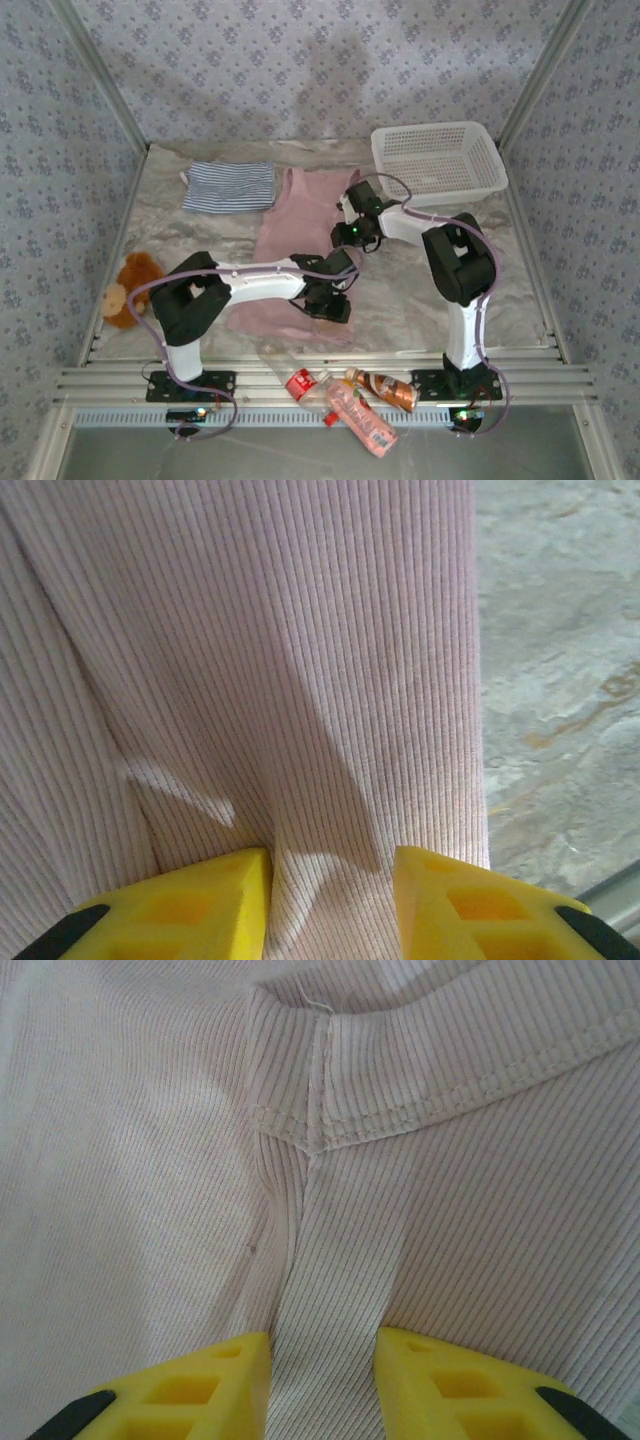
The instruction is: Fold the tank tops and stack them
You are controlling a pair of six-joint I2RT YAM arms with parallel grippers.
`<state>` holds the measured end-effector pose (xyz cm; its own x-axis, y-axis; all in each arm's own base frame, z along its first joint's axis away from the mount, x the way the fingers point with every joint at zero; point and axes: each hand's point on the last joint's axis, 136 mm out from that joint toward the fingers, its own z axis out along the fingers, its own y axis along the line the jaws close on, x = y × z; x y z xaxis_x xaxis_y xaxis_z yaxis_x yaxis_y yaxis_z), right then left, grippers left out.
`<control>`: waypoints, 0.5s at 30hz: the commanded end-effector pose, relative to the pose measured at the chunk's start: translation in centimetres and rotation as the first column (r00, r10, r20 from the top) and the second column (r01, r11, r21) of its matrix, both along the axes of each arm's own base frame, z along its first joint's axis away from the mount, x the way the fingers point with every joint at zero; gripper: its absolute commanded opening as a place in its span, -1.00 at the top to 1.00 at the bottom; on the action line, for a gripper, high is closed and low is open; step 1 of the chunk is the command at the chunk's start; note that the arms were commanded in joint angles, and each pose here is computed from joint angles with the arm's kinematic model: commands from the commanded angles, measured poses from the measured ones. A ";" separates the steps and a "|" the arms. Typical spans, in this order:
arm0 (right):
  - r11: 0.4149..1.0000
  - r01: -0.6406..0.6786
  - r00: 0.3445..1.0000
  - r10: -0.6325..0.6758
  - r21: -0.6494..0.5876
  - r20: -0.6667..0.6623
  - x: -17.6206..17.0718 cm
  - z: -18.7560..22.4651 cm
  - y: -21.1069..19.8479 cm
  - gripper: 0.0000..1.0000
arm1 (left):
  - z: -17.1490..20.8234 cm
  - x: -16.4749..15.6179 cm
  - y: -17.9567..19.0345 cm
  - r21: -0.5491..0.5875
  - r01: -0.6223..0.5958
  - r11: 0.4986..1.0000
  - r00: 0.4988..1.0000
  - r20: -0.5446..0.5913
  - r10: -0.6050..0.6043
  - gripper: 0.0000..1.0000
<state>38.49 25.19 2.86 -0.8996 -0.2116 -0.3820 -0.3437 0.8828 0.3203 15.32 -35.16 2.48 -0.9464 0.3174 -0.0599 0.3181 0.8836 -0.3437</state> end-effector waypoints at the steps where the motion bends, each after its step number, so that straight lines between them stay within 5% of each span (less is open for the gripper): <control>1: 0.992 0.026 0.999 -0.031 -0.125 -0.039 -0.9 -1.4 -3.7 0.27 | 0.1 -0.8 -1.7 -0.023 0.019 1.000 0.999 -0.042 -0.020 0.21; 9: 0.990 0.015 1.000 -0.012 -0.137 0.022 1.1 0.6 -4.3 0.24 | 4.3 0.7 -2.5 -0.063 0.017 0.998 1.000 0.021 -0.016 0.08; 15: 1.000 0.011 0.994 -0.010 -0.011 0.109 3.0 5.4 -0.6 0.12 | 5.5 1.7 4.0 0.057 -0.077 0.995 0.996 0.057 0.074 0.05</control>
<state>40.56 22.72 4.52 -0.8834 -0.2272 -0.4100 -0.3437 0.9087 0.2370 16.62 -35.82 7.05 -0.9490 0.2957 -0.1091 0.3149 0.8752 -0.3672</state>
